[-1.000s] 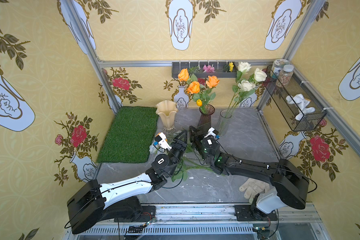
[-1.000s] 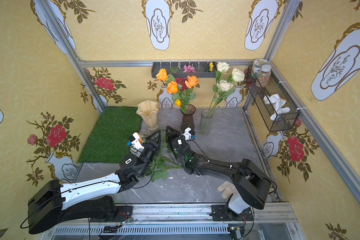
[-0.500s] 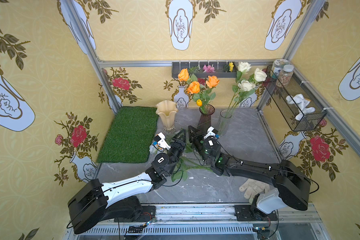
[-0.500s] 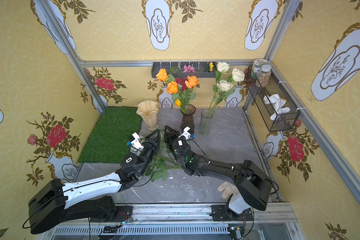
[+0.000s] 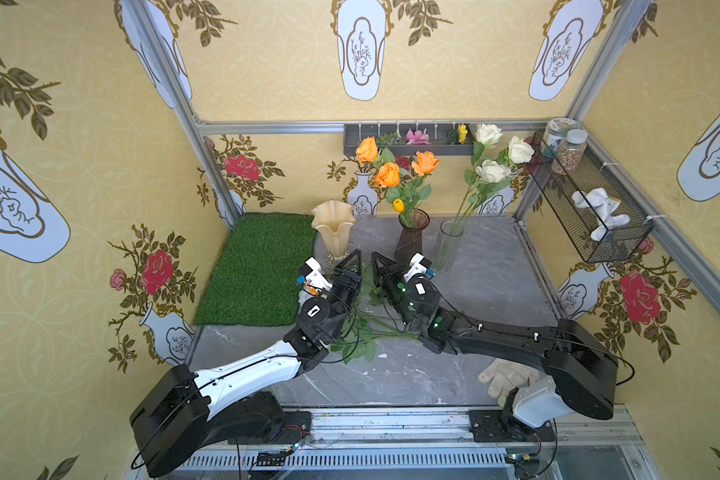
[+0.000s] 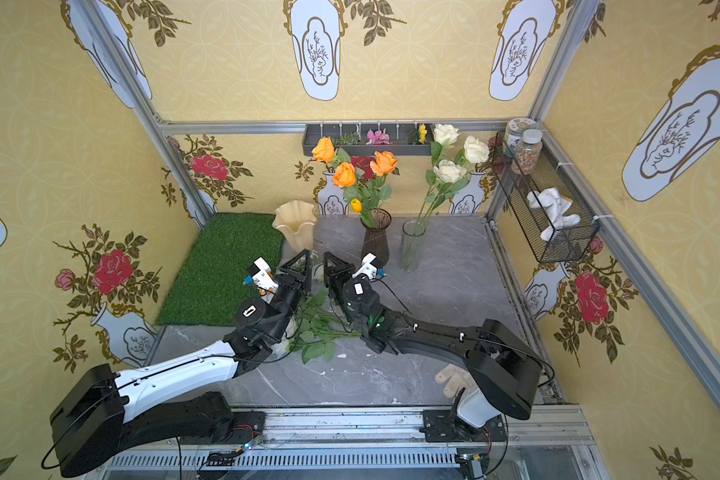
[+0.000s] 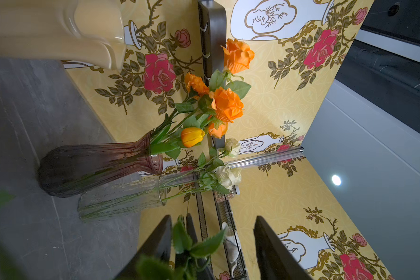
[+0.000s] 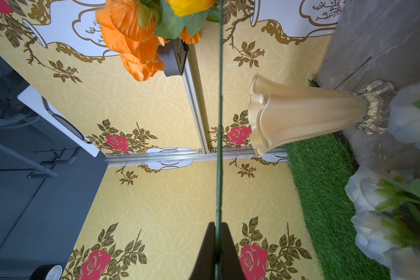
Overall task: Arrange the flowers in different vases according to their colors
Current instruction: Pick up the flower at the center of the board.
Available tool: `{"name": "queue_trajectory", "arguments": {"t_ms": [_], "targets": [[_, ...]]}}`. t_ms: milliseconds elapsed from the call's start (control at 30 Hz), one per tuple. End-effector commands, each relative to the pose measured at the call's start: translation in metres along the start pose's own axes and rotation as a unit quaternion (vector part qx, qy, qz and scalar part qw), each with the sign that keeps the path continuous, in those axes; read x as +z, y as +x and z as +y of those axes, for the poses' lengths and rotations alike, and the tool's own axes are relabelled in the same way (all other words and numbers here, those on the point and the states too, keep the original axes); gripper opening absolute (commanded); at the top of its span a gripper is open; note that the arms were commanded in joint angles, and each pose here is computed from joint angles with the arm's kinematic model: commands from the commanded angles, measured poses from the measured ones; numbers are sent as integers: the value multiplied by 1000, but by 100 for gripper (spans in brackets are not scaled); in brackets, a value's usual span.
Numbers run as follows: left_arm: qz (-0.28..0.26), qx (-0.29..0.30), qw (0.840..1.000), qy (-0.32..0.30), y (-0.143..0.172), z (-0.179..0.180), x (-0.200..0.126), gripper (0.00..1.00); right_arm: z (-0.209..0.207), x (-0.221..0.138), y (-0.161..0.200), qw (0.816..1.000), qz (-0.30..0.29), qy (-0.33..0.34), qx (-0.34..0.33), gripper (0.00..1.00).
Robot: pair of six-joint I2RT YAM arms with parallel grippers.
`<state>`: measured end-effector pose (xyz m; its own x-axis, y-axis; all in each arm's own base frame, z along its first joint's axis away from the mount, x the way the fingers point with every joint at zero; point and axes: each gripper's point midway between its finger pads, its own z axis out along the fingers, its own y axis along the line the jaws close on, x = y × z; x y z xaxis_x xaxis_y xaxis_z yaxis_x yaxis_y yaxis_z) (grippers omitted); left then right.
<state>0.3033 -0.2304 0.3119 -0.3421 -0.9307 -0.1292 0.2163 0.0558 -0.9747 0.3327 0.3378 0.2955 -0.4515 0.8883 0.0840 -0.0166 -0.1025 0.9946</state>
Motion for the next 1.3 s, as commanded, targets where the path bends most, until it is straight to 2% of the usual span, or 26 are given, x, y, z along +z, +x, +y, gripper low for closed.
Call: {"name": "queue_trajectory", "arguments": {"t_ms": [0,200,467,567,600,667,767,833,900,933,1033,1133,1267], "targets": [[3,0,1000,-5,0,4,0,45,16,0,7,999,12,-34,18,0],[-2,0,1000,-14,-3,6,1,27,14,0,8,999,13,-36,20,0],[-8,12,999,-32,-11,8,3,14,8,-2,9,999,21,-36,22,0],[-8,13,999,-38,-13,11,4,5,7,-3,9,999,23,-35,21,0],[-8,13,999,-40,-14,12,4,1,6,-3,10,999,24,-35,20,2],[-7,19,999,-50,-16,12,4,0,6,-4,11,999,28,-35,19,25],[-7,41,997,-66,-19,8,3,0,3,-6,13,999,41,-28,13,48],[-6,62,995,-82,-22,4,3,0,-1,-9,13,999,50,-15,4,56],[-3,88,991,-97,-26,2,2,0,-9,-15,11,998,60,8,-6,72],[-1,96,990,-103,-27,1,2,0,-12,-19,10,998,66,19,-12,76],[8,134,982,-133,-35,-2,1,0,-31,-37,5,991,99,79,-48,81],[29,200,964,-170,-40,-9,-2,0,-45,-67,-5,974,136,140,-115,82],[43,273,943,-184,-46,-25,-1,0,-75,-127,-47,928,143,249,-236,84]]}}
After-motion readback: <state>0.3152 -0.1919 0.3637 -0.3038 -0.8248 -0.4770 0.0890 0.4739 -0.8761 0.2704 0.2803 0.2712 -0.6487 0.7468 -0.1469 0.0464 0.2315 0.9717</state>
